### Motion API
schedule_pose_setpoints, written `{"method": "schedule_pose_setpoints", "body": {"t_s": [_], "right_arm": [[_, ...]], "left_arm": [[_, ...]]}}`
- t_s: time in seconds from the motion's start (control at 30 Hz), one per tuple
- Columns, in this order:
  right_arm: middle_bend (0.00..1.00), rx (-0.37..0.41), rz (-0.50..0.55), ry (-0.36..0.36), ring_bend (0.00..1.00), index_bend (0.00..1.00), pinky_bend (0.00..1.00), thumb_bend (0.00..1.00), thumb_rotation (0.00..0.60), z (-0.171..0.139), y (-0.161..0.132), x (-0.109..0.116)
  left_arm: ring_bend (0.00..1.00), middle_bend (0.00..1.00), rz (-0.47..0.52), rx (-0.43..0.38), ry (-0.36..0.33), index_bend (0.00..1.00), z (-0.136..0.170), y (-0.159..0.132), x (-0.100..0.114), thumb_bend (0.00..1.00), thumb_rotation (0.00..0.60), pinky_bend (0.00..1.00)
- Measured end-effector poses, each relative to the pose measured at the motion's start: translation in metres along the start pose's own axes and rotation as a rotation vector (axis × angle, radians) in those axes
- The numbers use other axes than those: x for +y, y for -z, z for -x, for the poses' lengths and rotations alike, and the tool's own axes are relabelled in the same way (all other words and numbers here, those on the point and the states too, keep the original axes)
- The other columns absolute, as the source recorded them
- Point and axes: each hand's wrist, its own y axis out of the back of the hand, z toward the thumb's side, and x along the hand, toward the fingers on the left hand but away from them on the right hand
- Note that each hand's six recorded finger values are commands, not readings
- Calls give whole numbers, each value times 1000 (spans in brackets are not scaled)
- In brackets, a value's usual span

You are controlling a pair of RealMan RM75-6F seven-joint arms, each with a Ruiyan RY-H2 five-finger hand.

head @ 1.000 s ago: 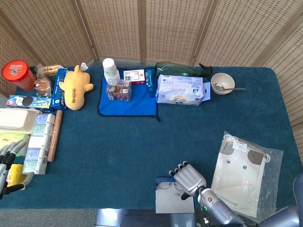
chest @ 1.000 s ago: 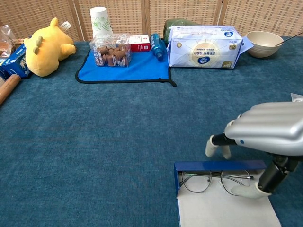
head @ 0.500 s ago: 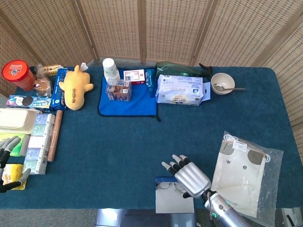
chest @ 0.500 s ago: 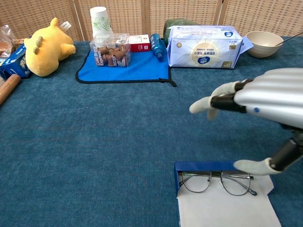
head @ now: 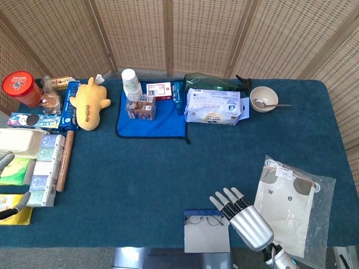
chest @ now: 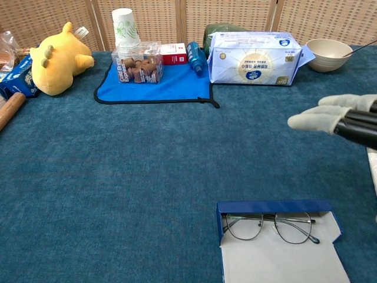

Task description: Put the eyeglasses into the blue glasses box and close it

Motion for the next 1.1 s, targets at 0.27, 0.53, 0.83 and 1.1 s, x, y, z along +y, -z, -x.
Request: {"method": "schedule_pose_setpoints", "body": {"t_s": [0.27,0.53,0.83,1.1], "right_arm": [[40,-10,-10,2,0,0,130,34,600,-27,-5,-28],[39,-20,14,-2,0,0,128,32,600,-43,-12,-45],[39,2,20,-6,0,0,123,33,600,-53,-21,-57],[39,6,33,-11,0,0,117,33,600,-63,-30,-75]], "left_arm": [[0,78,59,19,-26,0,3,8,7,288,600,0],[0,78,75,58,-39,0,3,23,10,288,600,0],[0,78,69,89,-64,0,12,38,13,285,600,0],[0,82,70,79,-84,0,23,38,15,285,600,0]]}}
